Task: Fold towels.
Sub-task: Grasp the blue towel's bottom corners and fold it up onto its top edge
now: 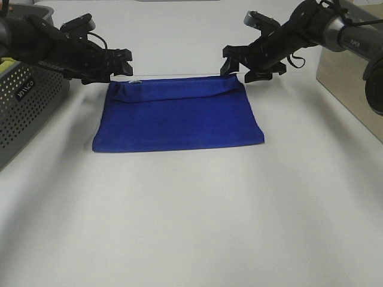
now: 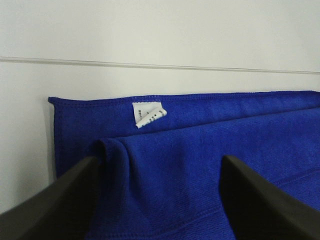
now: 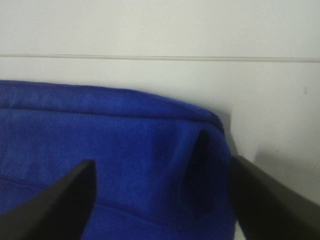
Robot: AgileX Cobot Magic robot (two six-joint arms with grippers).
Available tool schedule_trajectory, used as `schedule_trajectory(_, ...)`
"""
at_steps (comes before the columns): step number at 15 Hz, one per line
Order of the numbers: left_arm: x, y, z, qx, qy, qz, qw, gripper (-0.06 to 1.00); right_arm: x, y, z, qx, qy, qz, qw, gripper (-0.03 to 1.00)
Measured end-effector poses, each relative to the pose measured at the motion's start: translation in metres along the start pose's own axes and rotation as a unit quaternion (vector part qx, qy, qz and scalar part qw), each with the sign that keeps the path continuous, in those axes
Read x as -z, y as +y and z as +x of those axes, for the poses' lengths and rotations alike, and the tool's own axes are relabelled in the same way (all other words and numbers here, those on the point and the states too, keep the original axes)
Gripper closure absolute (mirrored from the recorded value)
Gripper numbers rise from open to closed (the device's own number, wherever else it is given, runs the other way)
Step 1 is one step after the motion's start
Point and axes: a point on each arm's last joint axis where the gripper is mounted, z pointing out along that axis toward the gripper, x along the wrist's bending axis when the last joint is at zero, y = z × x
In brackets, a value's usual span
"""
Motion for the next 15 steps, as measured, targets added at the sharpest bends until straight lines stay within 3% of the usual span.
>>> schedule_trajectory(1,0.000,-0.001,-0.001,-0.003,-0.002,0.005,1.000,0.23,0.011,0.005,0.006,0.011,0.003,0.013,1.000,0.17)
schedule_trajectory(6,0.018,-0.001,-0.014,-0.053,-0.033,0.072,0.995,0.20,0.059,0.019,0.030,0.028,0.025,0.070,0.997,0.15)
schedule_trajectory(8,0.033,0.002,-0.025,-0.065,-0.055,0.109,0.990,0.20,0.069,0.013,0.036,0.023,0.036,0.124,0.991,0.15)
schedule_trajectory(10,0.047,0.001,-0.034,-0.019,-0.073,0.159,0.984,0.20,0.070,0.009,0.036,0.011,0.037,0.146,0.989,0.15)
schedule_trajectory(15,0.054,-0.011,-0.032,0.023,-0.048,0.240,0.969,0.24,0.083,0.004,0.037,-0.015,0.017,0.165,0.986,0.18)
